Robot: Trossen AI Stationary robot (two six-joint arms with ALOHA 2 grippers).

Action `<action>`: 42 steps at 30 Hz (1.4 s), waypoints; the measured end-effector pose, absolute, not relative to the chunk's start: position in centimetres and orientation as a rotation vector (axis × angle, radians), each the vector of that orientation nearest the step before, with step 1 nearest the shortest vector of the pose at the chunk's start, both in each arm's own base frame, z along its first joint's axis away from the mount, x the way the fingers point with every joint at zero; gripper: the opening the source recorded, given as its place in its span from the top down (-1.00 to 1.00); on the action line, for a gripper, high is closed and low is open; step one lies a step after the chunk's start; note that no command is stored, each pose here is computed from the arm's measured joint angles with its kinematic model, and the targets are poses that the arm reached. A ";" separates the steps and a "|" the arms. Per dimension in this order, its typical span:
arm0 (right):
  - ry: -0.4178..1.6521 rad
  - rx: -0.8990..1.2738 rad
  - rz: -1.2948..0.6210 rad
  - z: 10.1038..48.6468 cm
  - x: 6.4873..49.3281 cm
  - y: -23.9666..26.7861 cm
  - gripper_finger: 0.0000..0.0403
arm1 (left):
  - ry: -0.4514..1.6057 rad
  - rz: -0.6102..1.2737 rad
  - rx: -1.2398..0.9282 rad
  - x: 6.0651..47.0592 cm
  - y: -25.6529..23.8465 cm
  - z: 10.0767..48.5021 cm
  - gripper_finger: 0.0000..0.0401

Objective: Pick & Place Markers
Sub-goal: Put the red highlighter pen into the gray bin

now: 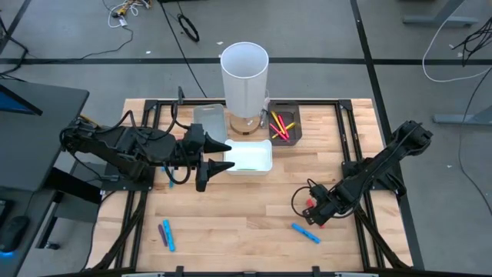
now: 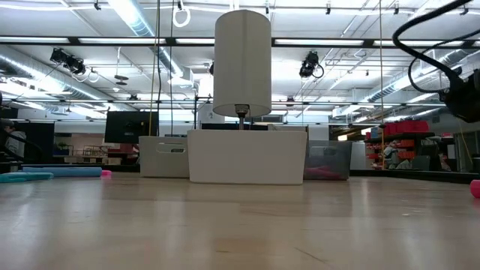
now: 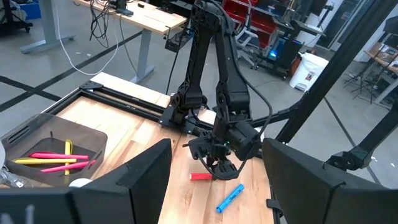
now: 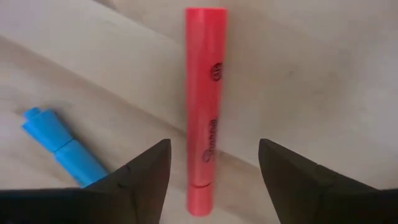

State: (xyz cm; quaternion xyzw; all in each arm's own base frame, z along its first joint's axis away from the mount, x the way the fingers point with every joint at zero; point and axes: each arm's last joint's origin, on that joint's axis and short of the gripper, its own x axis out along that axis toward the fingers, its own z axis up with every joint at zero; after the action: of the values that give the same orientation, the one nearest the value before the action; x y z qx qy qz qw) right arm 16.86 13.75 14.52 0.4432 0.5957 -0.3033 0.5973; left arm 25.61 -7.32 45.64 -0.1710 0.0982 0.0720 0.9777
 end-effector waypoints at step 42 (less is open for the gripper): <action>1.249 0.981 -0.663 17.0 17.6 13.8 0.75 | 0.203 0.146 -0.343 25.6 -7.3 45.6 -0.29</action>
State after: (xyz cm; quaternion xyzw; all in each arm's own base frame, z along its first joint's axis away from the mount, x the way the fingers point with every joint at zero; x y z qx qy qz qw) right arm 17.56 13.76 17.04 0.4323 0.5500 -0.2920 0.6521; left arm 25.60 -7.32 45.59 -0.1700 0.1009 0.0726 0.9776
